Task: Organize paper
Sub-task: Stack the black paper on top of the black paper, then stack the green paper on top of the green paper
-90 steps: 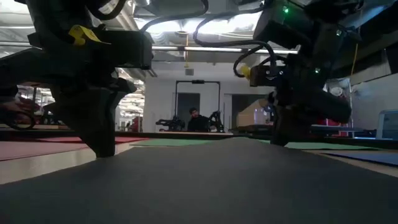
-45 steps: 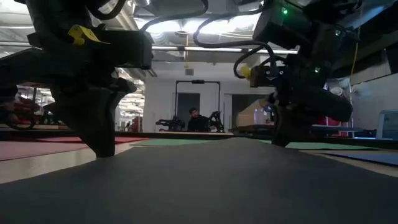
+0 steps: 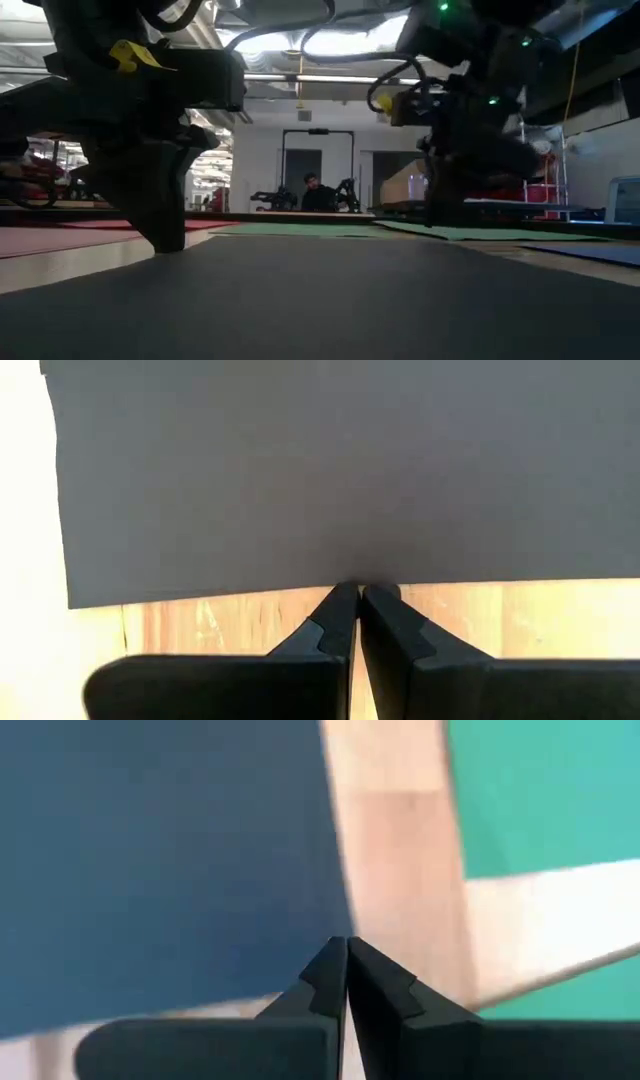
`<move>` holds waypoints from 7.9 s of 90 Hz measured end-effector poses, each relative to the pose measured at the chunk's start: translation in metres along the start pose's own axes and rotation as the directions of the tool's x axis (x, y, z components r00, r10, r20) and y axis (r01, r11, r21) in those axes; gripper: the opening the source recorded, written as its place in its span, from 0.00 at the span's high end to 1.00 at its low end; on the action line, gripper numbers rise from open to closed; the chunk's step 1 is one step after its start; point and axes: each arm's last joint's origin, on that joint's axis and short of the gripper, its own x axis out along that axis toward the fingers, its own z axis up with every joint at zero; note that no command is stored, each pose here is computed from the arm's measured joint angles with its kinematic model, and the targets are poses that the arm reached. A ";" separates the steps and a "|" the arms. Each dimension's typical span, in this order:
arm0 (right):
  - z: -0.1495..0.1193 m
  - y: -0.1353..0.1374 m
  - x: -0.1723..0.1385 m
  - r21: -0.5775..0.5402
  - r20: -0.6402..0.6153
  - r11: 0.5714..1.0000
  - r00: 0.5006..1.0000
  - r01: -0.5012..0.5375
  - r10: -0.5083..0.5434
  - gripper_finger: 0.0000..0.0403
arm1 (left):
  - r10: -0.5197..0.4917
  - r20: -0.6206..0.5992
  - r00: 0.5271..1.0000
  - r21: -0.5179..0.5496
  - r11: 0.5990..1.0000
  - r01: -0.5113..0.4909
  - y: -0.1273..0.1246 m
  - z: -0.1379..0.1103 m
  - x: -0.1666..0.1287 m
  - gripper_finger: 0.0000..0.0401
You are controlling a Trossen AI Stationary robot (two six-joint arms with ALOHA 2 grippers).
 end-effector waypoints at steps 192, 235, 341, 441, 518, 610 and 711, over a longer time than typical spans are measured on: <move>-0.003 -0.013 0.016 0.014 -0.036 0.980 0.980 -0.196 0.197 1.00 | -0.012 0.010 1.000 -0.024 1.000 0.012 -0.002 0.005 -0.021 1.00; -0.004 -0.012 0.016 0.012 -0.039 0.977 0.976 -0.213 0.214 1.00 | 0.008 0.048 0.999 -0.049 0.999 -0.005 0.001 0.011 -0.032 1.00; -0.004 -0.011 0.014 0.013 -0.046 0.963 0.962 -0.270 0.271 1.00 | 0.009 0.051 0.999 -0.056 0.998 -0.007 0.001 0.011 -0.033 1.00; -0.038 -0.028 -0.001 -0.035 -0.202 0.993 0.972 0.115 -0.120 0.55 | 0.028 0.047 0.999 0.011 1.000 -0.029 0.012 0.015 -0.031 1.00; -0.037 -0.039 0.006 -0.052 -0.167 0.994 0.980 0.097 -0.105 0.99 | 0.055 0.024 0.998 0.065 0.996 -0.057 0.030 0.019 -0.026 1.00; -0.035 -0.041 0.009 0.009 -0.093 0.990 0.986 0.143 -0.141 0.54 | 0.056 0.022 0.998 0.052 0.997 -0.057 0.030 0.019 -0.025 1.00; 0.007 -0.032 -0.011 -0.009 0.018 1.000 1.000 0.021 -0.021 1.00 | 0.060 -0.003 0.998 0.052 0.997 -0.060 0.024 0.014 -0.027 1.00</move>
